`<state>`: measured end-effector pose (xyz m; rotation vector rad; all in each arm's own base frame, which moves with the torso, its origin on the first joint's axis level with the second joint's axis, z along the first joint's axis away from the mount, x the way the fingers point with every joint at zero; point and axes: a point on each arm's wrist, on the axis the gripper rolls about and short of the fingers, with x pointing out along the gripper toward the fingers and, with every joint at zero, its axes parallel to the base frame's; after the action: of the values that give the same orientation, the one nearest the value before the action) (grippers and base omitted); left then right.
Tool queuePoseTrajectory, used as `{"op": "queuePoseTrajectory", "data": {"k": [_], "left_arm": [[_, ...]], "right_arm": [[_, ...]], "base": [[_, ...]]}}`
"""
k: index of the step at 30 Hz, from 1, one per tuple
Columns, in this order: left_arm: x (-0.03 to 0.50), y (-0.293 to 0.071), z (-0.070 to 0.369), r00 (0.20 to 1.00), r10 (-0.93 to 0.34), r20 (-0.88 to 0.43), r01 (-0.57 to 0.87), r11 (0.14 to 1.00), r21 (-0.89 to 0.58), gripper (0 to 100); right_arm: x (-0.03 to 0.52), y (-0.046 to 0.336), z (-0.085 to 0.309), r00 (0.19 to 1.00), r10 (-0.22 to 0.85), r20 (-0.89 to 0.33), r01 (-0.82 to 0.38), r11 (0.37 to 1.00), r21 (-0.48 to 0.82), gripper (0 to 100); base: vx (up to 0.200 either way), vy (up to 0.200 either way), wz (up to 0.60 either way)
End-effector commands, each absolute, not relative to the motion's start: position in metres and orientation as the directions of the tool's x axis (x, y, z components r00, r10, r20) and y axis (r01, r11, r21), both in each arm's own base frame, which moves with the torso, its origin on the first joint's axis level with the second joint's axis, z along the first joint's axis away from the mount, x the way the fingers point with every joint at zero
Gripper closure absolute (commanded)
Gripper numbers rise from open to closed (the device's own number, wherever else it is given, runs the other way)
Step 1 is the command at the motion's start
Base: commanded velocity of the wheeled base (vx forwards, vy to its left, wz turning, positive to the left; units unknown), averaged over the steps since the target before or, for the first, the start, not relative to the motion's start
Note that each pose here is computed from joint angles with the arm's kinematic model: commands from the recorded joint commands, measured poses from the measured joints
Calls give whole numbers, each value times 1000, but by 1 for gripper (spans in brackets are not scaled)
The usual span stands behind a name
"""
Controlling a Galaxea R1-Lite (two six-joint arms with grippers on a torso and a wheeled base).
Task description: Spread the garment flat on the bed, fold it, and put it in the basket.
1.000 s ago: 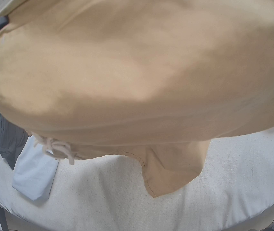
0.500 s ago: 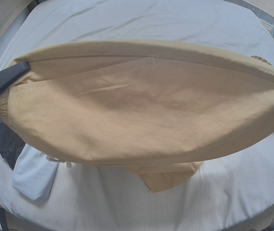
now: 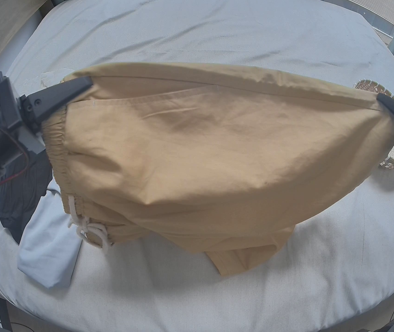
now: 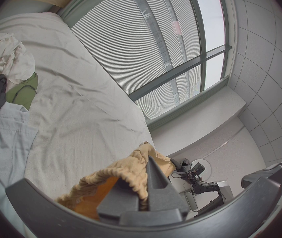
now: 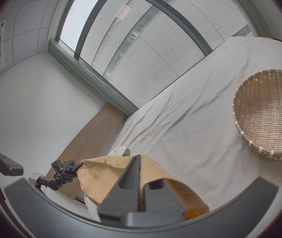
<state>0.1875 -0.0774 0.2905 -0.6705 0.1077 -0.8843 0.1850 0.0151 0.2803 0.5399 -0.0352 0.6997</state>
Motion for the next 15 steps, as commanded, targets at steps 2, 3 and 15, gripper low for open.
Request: {"op": "queuePoseTrajectory", "data": {"k": [2, 3, 15], "left_arm": [[229, -83, 280, 673, -725, 149, 643, 473, -603, 100], [229, -83, 280, 673, -725, 149, 643, 473, -603, 100], [280, -84, 279, 696, -688, 206, 655, 491, -575, 100]], "right_arm": [[230, 16, 265, 780, 603, 166, -595, 635, 493, 100], [230, 16, 265, 780, 603, 166, -595, 635, 493, 100], [276, 17, 278, 774, 603, 194, -612, 633, 474, 100]], "base": [[0, 0, 0], [0, 0, 0], [0, 0, 0]]}}
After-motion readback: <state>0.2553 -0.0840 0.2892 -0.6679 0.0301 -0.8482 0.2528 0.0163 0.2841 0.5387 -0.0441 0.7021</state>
